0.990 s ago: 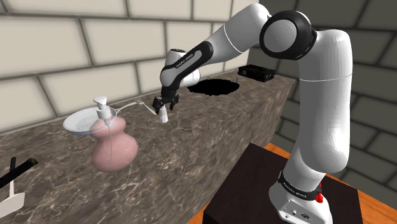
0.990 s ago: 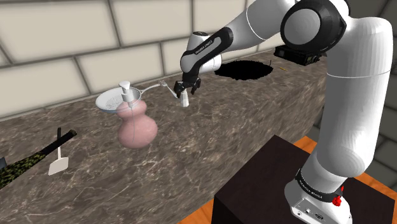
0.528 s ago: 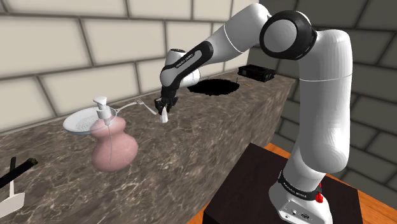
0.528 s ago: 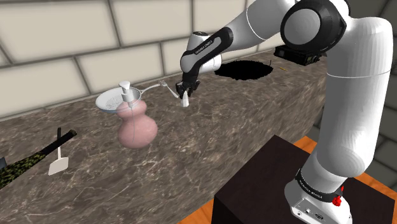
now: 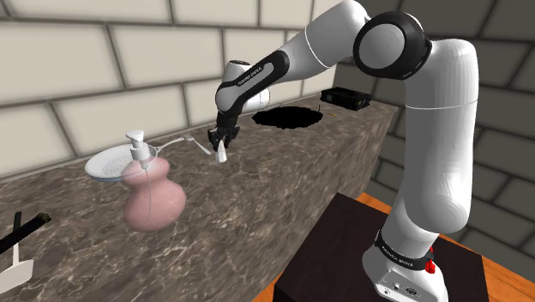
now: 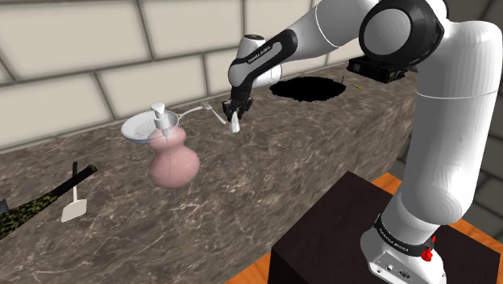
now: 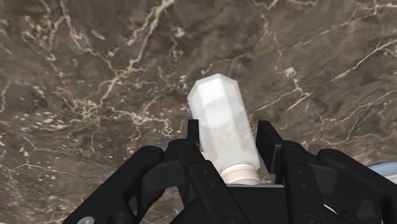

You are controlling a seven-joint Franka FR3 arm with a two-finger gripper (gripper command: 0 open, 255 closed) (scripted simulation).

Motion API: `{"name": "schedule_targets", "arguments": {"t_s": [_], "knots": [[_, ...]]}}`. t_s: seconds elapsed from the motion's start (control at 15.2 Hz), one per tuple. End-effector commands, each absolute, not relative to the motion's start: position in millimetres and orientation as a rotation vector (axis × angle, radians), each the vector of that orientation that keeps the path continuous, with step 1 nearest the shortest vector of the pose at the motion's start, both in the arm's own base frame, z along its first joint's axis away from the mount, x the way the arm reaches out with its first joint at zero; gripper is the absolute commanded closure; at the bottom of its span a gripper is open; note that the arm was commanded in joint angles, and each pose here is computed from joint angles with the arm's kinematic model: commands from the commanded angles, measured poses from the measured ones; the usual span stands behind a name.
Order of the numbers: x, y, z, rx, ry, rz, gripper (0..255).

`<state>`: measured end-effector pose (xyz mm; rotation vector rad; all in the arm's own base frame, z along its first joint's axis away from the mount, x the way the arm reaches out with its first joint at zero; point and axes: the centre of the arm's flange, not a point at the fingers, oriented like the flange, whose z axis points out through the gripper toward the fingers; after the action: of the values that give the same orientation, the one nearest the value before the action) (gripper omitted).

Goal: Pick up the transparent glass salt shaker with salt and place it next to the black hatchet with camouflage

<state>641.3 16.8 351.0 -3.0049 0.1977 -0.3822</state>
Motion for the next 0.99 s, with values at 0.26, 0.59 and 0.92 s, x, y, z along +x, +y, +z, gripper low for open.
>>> {"name": "schedule_targets", "arguments": {"t_s": [0.26,0.59,0.92], "knots": [[640.2,17.7,381.6,-3.005,0.198,-0.382,255],[640.2,17.7,408.0,-3.005,0.198,-0.382,255],[640.2,17.7,434.4,-3.005,0.198,-0.382,255]]}}
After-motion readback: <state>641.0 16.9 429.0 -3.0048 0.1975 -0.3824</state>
